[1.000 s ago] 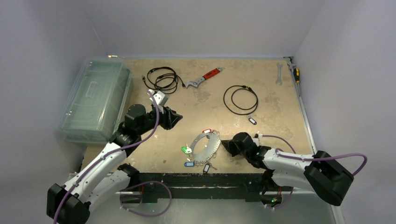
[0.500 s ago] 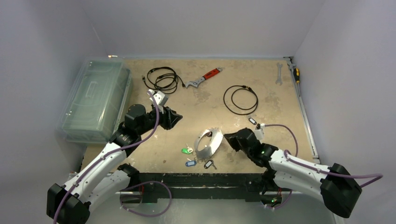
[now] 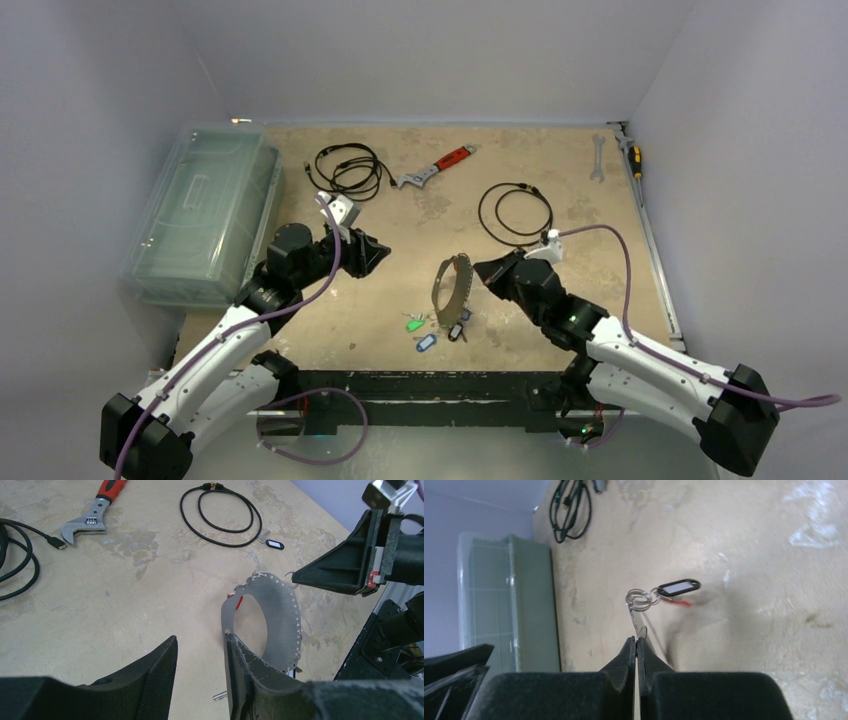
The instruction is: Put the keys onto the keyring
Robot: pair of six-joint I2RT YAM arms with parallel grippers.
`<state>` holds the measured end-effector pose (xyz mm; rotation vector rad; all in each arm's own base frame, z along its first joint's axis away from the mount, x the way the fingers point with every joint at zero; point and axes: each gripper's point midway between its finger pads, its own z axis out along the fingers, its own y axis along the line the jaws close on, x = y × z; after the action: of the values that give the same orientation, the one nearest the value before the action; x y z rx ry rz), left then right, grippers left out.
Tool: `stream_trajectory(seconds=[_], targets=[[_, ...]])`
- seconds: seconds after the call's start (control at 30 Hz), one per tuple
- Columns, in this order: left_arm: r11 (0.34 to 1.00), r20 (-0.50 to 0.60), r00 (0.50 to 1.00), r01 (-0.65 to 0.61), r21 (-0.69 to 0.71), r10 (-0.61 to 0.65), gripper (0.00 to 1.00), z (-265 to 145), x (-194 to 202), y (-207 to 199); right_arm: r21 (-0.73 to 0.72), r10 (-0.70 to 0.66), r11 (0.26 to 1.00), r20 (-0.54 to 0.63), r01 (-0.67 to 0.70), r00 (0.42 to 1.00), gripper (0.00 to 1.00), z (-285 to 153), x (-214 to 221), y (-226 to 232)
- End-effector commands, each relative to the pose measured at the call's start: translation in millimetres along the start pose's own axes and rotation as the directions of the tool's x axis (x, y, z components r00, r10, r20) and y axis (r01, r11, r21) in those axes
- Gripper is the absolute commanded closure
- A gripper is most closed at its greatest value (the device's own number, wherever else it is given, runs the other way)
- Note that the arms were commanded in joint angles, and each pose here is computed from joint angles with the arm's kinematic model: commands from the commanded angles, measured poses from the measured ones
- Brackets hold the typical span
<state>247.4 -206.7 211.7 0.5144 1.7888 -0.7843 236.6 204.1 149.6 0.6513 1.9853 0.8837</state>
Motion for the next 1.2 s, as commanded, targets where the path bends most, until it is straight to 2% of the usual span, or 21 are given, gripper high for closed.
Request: stream_trajectory(seconds=[0.0, 0.2, 0.4, 0.57, 0.6, 0.67, 0.9, 1.17], targets=[[0.999, 0.060, 0.997, -0.041, 0.009, 0.040, 0.62, -3, -24, -6, -0.252, -0.218, 0.941, 0.062, 0.227, 0.974, 1.00, -13, -21, 70], [0.999, 0.061, 0.997, -0.043, 0.010, 0.042, 0.62, -3, -24, -6, -0.336, -0.451, 0.838, 0.020, 0.431, 0.893, 1.00, -13, -10, 102], [0.998, 0.072, 0.996, -0.051, 0.024, 0.049, 0.62, -5, -27, -9, -0.472, -0.573, 0.705, 0.062, 0.530, 0.817, 1.00, -22, -3, 131], [0.996, 0.089, 0.994, -0.062, 0.064, 0.057, 0.61, -7, -31, -17, -0.550, -0.724, 0.559, 0.042, 0.621, 0.689, 1.00, -23, 14, 141], [0.995, 0.095, 0.994, -0.067, 0.076, 0.059, 0.60, -8, -33, -20, -0.539, -0.754, 0.539, 0.034, 0.648, 0.656, 1.00, -22, 14, 137], [0.991, 0.110, 0.992, -0.078, 0.107, 0.066, 0.54, -10, -36, -27, -0.544, -0.781, 0.523, 0.004, 0.657, 0.625, 1.00, -22, 18, 135], [0.956, 0.197, 0.971, -0.179, 0.232, 0.134, 0.28, -23, -46, -53, -0.644, -0.851, 0.433, -0.060, 0.631, 0.523, 1.00, -34, 33, 145], [0.876, 0.226, 0.944, -0.312, 0.367, 0.241, 0.22, -29, -42, -76, -0.722, -0.871, 0.360, -0.032, 0.591, 0.490, 1.00, -56, 37, 157]])
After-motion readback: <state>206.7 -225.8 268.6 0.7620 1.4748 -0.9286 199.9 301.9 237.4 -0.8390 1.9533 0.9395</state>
